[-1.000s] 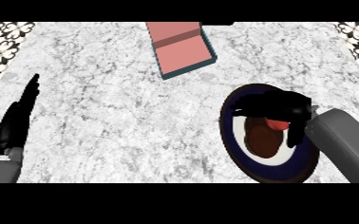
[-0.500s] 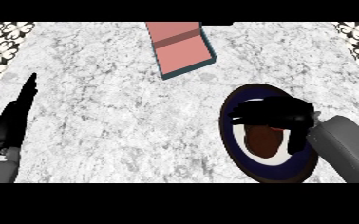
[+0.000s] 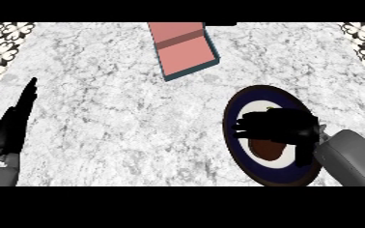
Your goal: Pick the cupcake from the plate and place it in the cardboard box
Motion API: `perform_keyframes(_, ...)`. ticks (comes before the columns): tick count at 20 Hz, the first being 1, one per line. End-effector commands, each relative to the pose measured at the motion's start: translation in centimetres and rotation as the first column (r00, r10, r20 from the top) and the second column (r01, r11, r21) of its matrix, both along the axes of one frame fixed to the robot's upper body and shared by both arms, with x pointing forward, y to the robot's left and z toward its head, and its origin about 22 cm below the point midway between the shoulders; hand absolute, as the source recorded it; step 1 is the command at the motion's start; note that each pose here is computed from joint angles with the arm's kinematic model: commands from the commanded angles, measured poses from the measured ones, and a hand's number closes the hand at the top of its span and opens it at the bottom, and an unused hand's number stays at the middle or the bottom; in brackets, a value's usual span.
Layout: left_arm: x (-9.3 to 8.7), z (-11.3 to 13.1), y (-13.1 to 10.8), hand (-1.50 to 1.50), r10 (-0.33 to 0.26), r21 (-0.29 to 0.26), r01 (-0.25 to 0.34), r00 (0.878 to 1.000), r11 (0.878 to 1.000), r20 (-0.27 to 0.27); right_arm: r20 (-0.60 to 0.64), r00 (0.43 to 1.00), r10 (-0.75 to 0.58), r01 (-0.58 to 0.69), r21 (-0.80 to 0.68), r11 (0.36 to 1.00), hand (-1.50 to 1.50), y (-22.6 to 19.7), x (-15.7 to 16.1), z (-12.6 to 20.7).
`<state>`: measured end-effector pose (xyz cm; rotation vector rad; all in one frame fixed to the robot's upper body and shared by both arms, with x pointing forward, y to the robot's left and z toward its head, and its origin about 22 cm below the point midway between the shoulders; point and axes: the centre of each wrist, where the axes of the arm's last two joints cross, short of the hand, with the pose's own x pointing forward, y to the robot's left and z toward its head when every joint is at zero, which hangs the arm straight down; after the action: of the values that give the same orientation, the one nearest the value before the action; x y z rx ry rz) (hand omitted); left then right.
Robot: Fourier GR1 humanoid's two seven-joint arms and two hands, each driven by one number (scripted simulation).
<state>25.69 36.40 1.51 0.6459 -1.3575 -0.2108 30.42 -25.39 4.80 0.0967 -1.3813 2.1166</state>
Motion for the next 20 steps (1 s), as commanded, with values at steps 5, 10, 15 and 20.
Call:
perform_keyframes(5, 0.4, 0.1, 0.2, 0.00, -0.004, 0.004, 0.004, 1.000, 1.000, -0.005, -0.042, 0.999, -0.027, 0.025, -0.057, 0.998, -1.50, 0.7, 0.1, -3.6)
perform_keyframes(10, -0.2, 0.6, 0.3, 0.00, -0.013, -0.010, 0.013, 1.000, 1.000, 0.005, 0.105, 0.992, -0.064, 0.051, 0.116, 0.992, 1.50, 1.8, -0.1, -4.3)
perform_keyframes(15, 0.5, -0.1, -0.2, 0.00, 0.007, -0.007, -0.007, 1.000, 1.000, 0.015, 0.189, 0.937, -0.292, 0.266, 0.151, 0.952, 1.50, 1.8, 0.6, -3.8)
perform_keyframes(20, -0.5, -0.1, 1.2, 0.00, 0.066, 0.003, -0.066, 0.998, 0.998, -0.009, 0.193, 0.488, -0.851, 0.853, 0.102, 0.512, 1.50, -4.1, 1.6, -3.9)
